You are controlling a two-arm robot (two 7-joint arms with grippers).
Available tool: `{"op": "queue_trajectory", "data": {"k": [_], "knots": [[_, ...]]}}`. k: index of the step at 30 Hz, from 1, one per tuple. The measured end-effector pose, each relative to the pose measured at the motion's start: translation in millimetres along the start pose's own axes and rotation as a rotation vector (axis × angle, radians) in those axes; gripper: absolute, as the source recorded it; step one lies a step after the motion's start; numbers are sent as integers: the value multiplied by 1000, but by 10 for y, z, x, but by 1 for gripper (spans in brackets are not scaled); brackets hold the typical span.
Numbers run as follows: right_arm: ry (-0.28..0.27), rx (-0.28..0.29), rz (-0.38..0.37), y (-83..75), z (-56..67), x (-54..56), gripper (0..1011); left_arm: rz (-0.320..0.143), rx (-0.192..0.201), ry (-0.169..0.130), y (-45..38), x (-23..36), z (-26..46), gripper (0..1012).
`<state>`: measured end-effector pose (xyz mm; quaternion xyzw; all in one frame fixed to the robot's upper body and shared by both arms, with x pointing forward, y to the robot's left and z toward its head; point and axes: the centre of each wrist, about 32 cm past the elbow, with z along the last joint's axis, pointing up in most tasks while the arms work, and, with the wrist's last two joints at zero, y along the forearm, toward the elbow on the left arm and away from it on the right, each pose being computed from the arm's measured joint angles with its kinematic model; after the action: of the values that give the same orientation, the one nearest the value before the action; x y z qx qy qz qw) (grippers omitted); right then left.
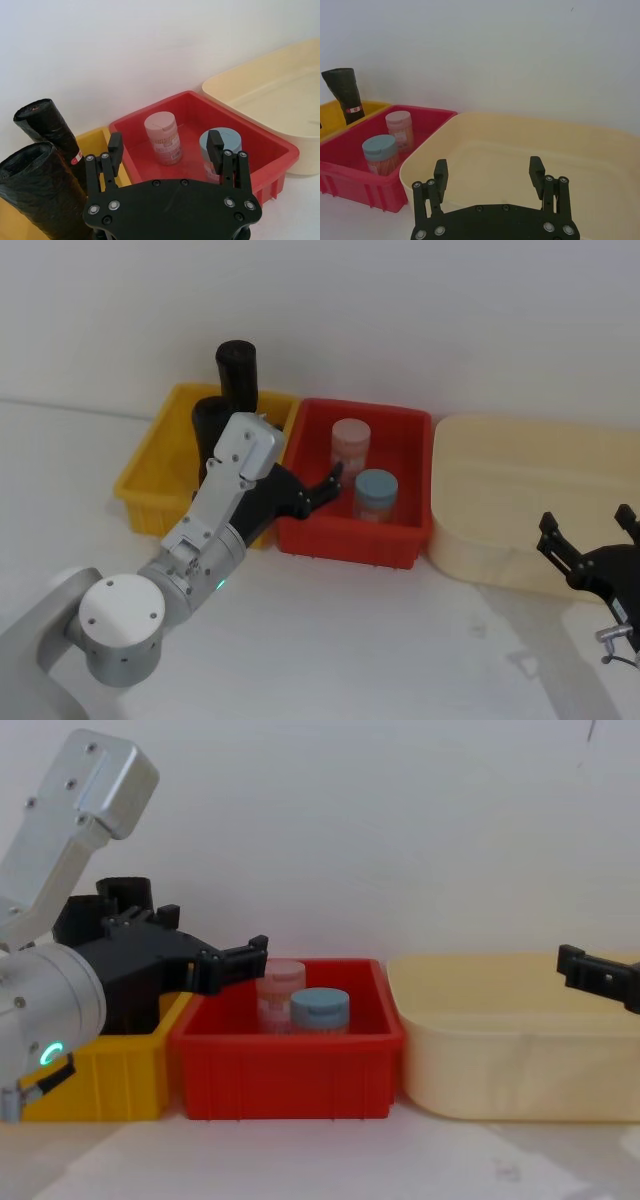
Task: Pick up the garbage bag with the one hand and transfer it to the other hand.
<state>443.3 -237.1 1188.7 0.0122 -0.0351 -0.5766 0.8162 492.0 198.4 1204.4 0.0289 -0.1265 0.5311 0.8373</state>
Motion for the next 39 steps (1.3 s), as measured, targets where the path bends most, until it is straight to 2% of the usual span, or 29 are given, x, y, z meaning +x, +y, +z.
{"op": "queue_trajectory", "data": {"k": [39], "knots": [[0,0,0,0,0,0,1001,0,0,0,0,0,0,1001]]}}
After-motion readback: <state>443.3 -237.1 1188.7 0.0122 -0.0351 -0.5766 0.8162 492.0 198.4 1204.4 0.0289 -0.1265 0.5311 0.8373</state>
